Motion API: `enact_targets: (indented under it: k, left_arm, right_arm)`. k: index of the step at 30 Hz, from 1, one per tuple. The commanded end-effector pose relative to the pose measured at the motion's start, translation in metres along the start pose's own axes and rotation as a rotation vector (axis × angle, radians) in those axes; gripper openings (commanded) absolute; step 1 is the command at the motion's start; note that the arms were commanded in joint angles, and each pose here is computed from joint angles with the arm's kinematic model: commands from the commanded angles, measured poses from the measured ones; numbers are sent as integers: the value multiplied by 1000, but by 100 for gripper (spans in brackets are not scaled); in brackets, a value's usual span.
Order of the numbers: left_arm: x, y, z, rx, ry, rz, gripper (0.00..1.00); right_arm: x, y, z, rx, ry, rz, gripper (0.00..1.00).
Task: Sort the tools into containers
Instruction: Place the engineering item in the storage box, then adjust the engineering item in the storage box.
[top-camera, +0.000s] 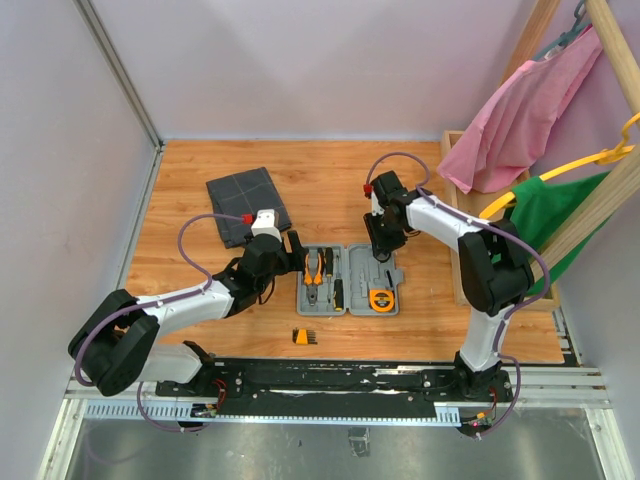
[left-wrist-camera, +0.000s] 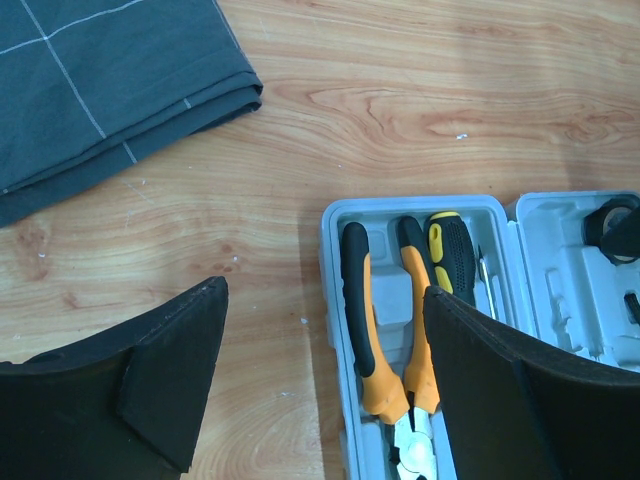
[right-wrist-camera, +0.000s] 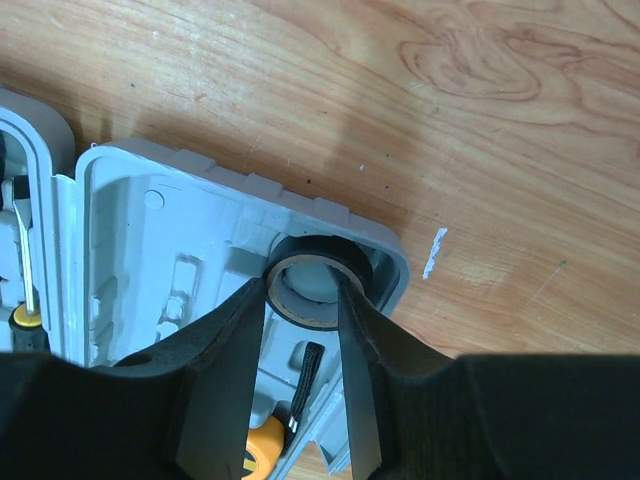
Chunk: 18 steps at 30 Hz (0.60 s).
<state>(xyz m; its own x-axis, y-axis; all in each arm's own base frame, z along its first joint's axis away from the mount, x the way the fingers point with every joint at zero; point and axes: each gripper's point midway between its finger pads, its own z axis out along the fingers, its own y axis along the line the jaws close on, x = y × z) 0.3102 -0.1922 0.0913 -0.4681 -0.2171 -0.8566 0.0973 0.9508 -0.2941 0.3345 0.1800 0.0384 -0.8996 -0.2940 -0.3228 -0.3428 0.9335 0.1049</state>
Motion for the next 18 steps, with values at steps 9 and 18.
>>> enact_targets:
  k: [9,18]
  left_arm:
    - [-18,-7,2,16,-40,-12,82]
    - [-16,-8,3,16,-35,-10,82]
  right_arm:
    - [-16,1,-31,-19,-116,-10,44]
    - [-6,-8,-18,27,-58,-5,45]
